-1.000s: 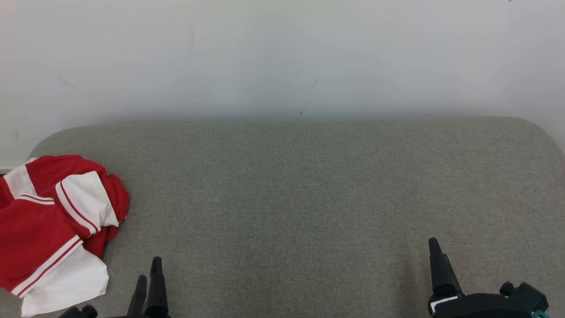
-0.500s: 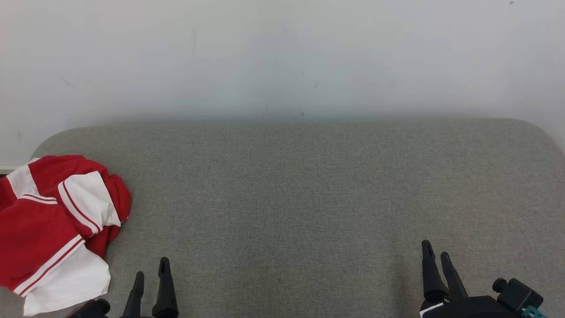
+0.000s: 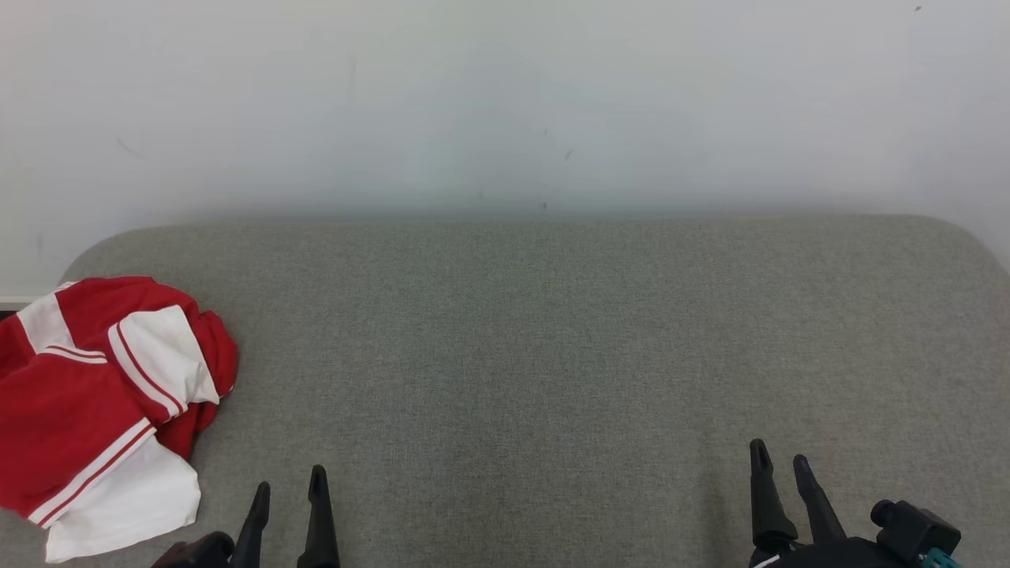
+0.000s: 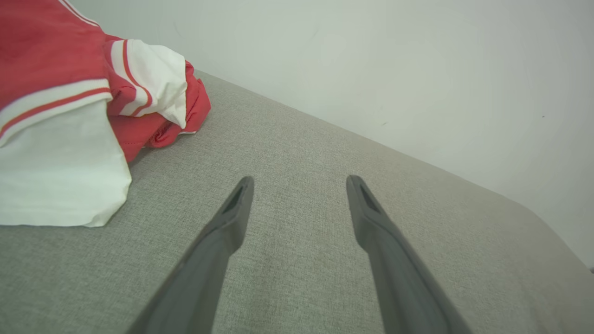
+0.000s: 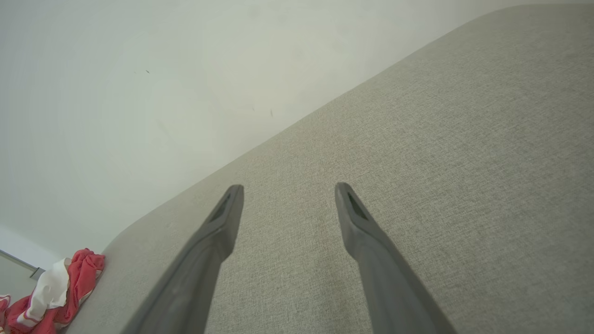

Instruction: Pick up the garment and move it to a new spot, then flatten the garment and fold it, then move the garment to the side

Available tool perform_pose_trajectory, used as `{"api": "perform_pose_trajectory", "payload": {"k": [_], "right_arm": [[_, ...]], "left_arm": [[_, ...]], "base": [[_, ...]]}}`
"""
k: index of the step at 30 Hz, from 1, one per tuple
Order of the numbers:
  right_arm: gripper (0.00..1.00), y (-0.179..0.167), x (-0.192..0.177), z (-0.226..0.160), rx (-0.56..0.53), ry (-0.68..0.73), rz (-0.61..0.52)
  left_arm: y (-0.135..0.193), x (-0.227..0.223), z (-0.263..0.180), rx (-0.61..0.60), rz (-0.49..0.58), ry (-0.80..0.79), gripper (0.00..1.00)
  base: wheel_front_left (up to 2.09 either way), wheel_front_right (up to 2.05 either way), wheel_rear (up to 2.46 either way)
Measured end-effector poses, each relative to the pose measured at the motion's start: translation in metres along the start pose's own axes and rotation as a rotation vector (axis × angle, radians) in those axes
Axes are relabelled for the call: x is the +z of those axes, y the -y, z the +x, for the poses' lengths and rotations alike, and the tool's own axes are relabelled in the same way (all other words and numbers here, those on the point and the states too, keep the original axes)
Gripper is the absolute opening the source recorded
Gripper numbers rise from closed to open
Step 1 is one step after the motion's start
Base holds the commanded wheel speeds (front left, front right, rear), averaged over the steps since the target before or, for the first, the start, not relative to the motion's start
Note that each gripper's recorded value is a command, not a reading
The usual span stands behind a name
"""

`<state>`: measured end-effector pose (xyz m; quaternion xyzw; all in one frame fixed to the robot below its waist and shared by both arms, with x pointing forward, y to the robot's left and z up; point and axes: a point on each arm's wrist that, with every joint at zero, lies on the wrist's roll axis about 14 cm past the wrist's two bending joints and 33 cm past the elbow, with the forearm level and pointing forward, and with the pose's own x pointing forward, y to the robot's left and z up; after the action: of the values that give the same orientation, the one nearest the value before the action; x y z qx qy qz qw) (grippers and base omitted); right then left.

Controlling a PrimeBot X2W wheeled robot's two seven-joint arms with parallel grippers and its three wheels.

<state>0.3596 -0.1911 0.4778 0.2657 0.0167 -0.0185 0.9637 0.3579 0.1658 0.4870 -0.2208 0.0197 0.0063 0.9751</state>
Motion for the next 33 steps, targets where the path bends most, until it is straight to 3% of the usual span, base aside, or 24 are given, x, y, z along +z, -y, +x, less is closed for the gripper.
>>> {"api": "perform_pose_trajectory", "payload": {"k": [33], "right_arm": [[1.00,-0.001,-0.011,-0.008,0.035,-0.011,-0.221]], "left_arm": [[0.011,-0.007,-0.007,-0.045,0.224,0.024,1.00]], "base": [[0.00,0.00,0.00]]}}
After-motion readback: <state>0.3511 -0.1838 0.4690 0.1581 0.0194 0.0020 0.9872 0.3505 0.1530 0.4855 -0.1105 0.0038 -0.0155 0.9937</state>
